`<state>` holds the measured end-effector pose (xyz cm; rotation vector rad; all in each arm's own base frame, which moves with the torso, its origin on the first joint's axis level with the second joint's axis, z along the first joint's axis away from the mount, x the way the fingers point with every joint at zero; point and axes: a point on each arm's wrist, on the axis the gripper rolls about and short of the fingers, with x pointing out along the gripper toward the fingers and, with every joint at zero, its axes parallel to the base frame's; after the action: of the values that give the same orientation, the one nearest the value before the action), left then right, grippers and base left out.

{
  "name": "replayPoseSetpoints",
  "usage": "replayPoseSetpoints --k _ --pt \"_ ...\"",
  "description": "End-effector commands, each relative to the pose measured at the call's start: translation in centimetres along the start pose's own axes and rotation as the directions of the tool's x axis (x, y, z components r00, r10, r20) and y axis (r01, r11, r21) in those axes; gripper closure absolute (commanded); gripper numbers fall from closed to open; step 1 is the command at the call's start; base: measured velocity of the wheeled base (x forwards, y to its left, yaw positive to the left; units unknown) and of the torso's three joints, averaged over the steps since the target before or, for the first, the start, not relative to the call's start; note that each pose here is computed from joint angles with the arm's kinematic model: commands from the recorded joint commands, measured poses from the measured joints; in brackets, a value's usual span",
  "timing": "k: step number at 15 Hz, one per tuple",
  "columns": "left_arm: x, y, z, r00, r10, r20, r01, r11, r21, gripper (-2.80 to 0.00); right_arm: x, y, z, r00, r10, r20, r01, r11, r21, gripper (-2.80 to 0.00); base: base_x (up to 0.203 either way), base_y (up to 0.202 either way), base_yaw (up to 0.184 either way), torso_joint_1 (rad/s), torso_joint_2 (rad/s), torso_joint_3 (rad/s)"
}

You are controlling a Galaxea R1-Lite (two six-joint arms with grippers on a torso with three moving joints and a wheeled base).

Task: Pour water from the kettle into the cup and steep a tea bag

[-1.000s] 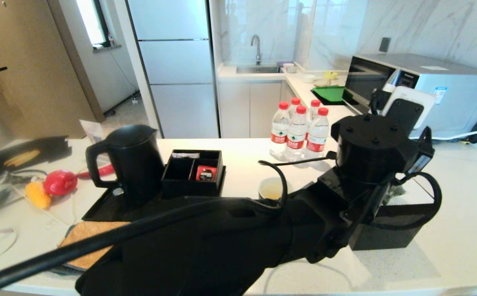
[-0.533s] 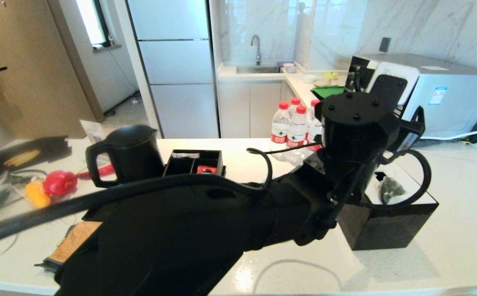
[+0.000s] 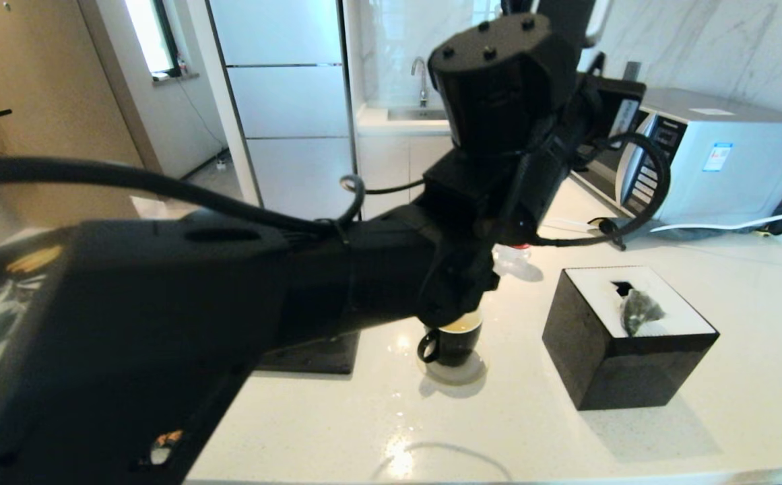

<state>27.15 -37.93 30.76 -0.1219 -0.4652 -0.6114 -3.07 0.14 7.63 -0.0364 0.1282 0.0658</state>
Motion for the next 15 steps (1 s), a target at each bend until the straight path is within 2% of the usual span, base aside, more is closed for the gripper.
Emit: replayPoseSetpoints --k 1,3,4,6,8,10,12,13,15 --pt "-0.2 2.2 4.2 0.996 0.037 0.077 -0.037 0.999 -0.006 0.0 0.0 0.0 0.0 1.0 0.001 -0.002 -0.001 1.0 -0.001 0.0 0.0 0.0 0.0 0.0 0.0 0.0" --pt "-0.6 3.6 6.7 0.99 0.058 0.132 -0.058 0.998 -0.001 0.0 0.0 0.0 0.0 1.0 0.001 -0.002 -0.001 1.0 -0.001 0.0 0.0 0.0 0.0 0.0 0.0 0.0" --pt "-0.8 4.3 7.9 0.979 0.064 0.191 -0.063 0.998 -0.012 0.0 0.0 0.0 0.0 1.0 0.001 -0.002 -0.001 1.0 -0.001 0.0 0.0 0.0 0.0 0.0 0.0 0.0" --pt "-1.5 5.5 9.1 0.965 0.036 0.258 -0.035 0.999 -0.011 0.0 0.0 0.0 0.0 1.0 0.001 -0.002 -0.001 1.0 -0.001 0.0 0.0 0.0 0.0 0.0 0.0 0.0" --pt "-3.1 6.8 11.5 0.963 0.038 0.266 -0.037 0.999 -0.007 0.0 0.0 0.0 0.0 1.0 0.001 -0.002 -0.001 1.0 -0.001 0.0 0.0 0.0 0.0 0.0 0.0 0.0" --pt "-5.3 8.7 14.4 0.977 0.048 0.208 -0.053 0.998 0.02 0.0 0.0 0.0 0.0 1.0 0.001 -0.002 -0.001 1.0 -0.001 0.0 0.0 0.0 0.0 0.0 0.0 0.0" --pt "-8.4 11.3 16.6 0.991 0.079 0.105 -0.086 0.994 0.065 0.0 0.0 0.0 0.0 1.0 0.001 -0.002 -0.001 1.0 -0.001 0.0 0.0 0.0 0.0 0.0 0.0 0.0" --pt "-10.0 12.7 16.4 0.994 0.107 0.025 -0.109 0.99 0.084 0.0 0.0 0.0 0.0 1.0 0.001 -0.002 -0.001 1.0 -0.001 0.0 0.0 0.0 0.0 0.0 0.0 0.0" --pt "-13.6 15.5 15.3 0.977 0.193 -0.088 -0.184 0.977 0.104 0.0 0.0 0.0 0.0 1.0 0.001 -0.002 -0.001 1.0 -0.001 0.0 0.0 0.0 0.0 0.0 0.0 0.0"
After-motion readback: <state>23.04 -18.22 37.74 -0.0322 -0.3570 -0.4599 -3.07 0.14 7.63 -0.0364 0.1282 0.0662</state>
